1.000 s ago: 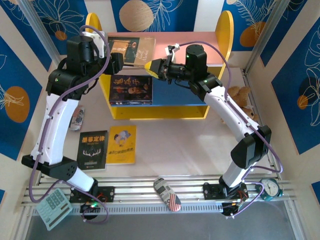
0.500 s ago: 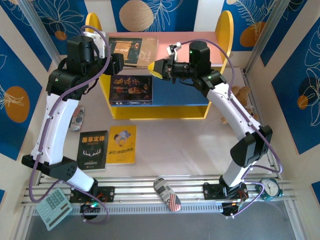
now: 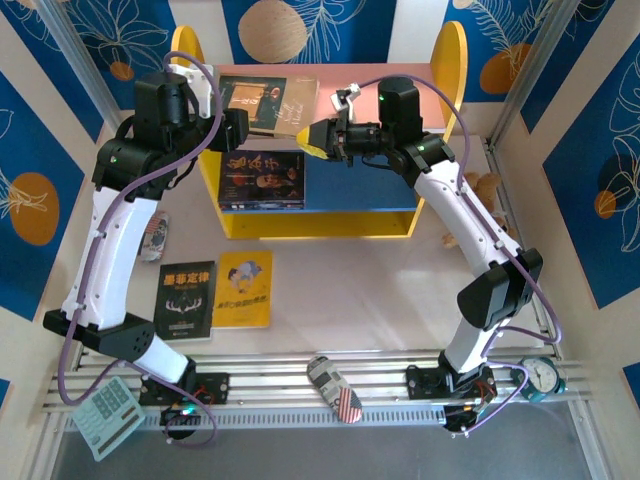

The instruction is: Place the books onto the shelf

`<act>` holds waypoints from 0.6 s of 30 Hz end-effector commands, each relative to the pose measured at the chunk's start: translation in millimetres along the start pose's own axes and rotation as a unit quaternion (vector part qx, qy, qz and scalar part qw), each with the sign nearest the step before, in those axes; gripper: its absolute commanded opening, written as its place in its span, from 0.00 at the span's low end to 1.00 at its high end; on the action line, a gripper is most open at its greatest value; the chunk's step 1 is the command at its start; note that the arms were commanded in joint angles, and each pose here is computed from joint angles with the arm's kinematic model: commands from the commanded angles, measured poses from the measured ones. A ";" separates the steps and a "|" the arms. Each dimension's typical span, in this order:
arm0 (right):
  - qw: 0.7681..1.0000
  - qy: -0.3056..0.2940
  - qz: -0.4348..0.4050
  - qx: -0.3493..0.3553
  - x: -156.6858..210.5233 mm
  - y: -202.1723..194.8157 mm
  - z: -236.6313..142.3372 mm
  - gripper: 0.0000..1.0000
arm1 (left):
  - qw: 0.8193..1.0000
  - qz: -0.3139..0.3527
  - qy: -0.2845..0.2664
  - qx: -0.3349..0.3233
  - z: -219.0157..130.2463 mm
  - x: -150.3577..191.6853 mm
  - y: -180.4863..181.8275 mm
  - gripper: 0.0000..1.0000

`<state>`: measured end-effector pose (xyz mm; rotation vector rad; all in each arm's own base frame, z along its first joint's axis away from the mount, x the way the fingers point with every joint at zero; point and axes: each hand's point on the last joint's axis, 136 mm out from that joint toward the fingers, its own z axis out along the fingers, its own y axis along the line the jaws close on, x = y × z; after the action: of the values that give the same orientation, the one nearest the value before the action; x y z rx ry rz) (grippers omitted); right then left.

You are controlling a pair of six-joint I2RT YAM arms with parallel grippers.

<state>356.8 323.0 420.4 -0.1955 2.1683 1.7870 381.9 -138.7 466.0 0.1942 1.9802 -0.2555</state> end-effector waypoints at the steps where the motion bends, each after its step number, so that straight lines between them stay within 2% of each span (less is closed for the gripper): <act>1: 0.999 -0.027 -0.024 0.016 -13.0 -0.3 -14.9 0.07 | 1.000 0.008 0.006 -0.006 -4.7 3.9 5.2 0.72; 7: 0.998 -0.055 -0.030 0.022 -20.9 3.1 -29.4 0.07 | 0.999 0.007 0.020 -0.033 2.2 10.6 14.2 0.74; 18: 0.997 -0.062 -0.031 0.021 -29.0 3.7 -34.4 0.08 | 0.998 -0.002 0.053 -0.035 19.2 19.7 13.9 0.75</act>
<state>357.7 307.3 424.1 -0.1722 2.1704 1.7665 392.2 -135.6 447.6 0.1827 2.0456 -0.1986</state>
